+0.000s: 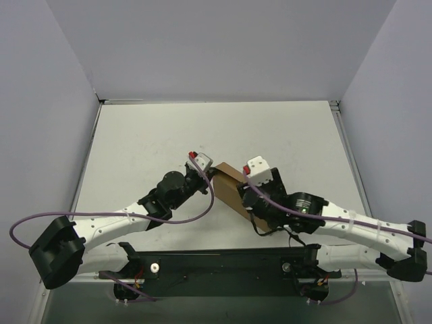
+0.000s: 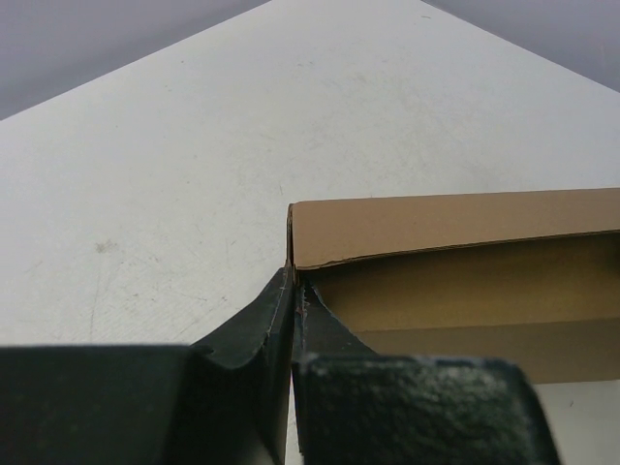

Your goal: Fold the paper box

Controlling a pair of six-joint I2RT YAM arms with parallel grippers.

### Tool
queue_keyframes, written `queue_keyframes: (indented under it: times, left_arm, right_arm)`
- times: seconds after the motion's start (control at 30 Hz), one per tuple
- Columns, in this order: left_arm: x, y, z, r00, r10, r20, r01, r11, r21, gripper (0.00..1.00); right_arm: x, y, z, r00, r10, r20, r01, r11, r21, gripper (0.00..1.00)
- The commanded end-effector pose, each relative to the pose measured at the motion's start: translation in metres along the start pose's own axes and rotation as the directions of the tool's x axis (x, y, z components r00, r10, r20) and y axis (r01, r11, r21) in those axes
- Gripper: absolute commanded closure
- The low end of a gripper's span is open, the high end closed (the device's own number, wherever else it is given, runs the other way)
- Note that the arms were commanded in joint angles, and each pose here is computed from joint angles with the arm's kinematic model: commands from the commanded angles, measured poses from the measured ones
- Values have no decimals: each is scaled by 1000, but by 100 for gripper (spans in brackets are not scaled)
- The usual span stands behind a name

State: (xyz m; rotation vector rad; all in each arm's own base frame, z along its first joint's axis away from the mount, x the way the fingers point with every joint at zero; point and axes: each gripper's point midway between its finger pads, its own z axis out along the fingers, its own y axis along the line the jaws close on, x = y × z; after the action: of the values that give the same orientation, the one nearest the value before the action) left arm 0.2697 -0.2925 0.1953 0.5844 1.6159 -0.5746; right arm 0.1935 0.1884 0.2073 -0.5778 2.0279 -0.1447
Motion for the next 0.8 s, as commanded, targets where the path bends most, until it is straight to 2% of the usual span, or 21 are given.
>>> queue_keyframes:
  times: [0.0, 0.17, 0.23, 0.4, 0.43, 0.57, 0.7, 0.77]
  left_arm:
    - [94, 11, -21, 942, 78, -325, -88, 996, -14, 100]
    - [96, 12, -18, 937, 91, -336, -107, 994, -30, 100]
    - [96, 13, -17, 936, 92, -339, -111, 993, -37, 100]
    - [94, 16, -17, 935, 97, -340, -121, 991, -51, 100]
    - [93, 15, -17, 936, 99, -338, -123, 991, -49, 100]
    - [93, 14, -17, 935, 103, -340, -125, 991, -45, 100]
    - [93, 15, -15, 934, 104, -343, -127, 991, -46, 100]
    - [94, 14, -15, 933, 105, -345, -129, 991, -46, 100]
  right_arm:
    - [1, -23, -19, 947, 320, -20, -321, 946, -48, 34]
    - [-7, -45, -36, 853, 522, -3, -519, 848, -103, 34]
    - [-5, -55, -38, 798, 603, -14, -601, 794, -88, 34]
    - [35, -71, -28, 669, 731, -137, -736, 677, 17, 36]
    - [44, -74, -29, 620, 768, -158, -775, 631, 28, 37]
    - [66, -71, -38, 487, 847, -211, -859, 509, 60, 39]
    - [76, -59, -46, 378, 892, -247, -914, 403, 56, 42]
    - [80, -60, -48, 348, 908, -234, -926, 372, 67, 42]
